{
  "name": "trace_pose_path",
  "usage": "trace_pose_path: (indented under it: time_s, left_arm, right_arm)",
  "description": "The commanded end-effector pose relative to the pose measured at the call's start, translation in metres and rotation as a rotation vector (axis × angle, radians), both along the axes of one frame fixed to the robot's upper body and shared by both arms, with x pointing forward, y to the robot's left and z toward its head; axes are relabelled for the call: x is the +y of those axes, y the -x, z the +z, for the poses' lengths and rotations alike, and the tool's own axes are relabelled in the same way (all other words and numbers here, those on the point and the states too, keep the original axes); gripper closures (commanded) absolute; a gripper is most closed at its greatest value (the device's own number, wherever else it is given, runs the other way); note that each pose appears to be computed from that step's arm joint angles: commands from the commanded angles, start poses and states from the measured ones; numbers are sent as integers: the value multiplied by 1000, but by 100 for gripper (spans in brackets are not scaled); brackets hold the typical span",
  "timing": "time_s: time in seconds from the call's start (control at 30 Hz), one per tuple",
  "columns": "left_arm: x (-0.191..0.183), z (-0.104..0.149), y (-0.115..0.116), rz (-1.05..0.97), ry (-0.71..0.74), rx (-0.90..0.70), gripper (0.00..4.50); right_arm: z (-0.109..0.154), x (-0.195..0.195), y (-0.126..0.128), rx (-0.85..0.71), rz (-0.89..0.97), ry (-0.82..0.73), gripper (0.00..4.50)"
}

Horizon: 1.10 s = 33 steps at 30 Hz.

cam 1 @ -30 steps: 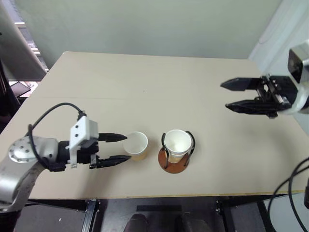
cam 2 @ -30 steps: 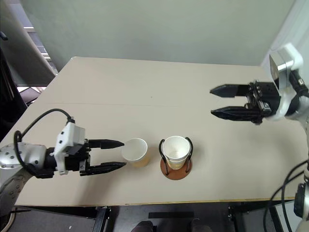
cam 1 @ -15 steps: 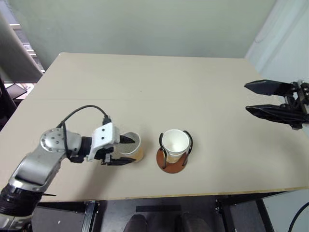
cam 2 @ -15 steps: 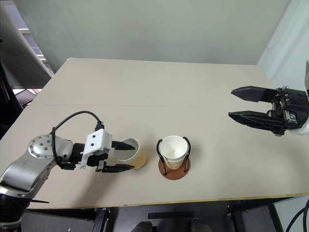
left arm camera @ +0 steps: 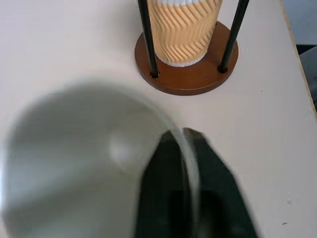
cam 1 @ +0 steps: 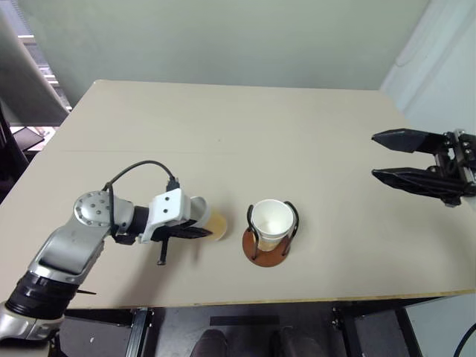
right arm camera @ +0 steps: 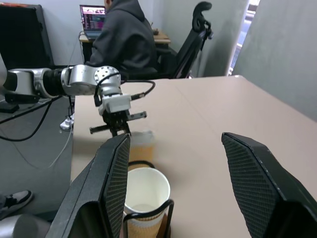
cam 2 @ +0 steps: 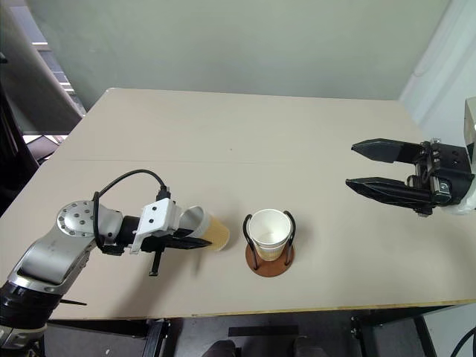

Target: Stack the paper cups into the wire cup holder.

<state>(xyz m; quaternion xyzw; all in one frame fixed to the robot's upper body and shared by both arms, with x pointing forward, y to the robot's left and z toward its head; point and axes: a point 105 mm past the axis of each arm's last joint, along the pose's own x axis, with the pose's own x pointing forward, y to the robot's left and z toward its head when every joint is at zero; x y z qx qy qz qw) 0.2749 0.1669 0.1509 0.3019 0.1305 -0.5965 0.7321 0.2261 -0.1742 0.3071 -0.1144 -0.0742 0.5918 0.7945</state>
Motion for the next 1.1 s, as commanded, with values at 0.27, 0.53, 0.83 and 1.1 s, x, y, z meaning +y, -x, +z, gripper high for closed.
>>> trace_pose_path:
  time_s: [0.27,0.53,0.83,1.1]
  left_arm:
    - [-4,48,-4,-50,96,-99,449]
    - [-23,134,-4,-205,234,-279,449]
    - [-69,137,6,-521,209,-246,449]
    - [-91,134,6,-651,183,-237,450]
  right_arm:
    - [-4,-5,11,-9,7,91,155]
    - [-3,-12,16,-12,-9,110,155]
    - [-4,-15,16,0,-56,112,155]
    - [-6,-18,23,13,-105,118,1]
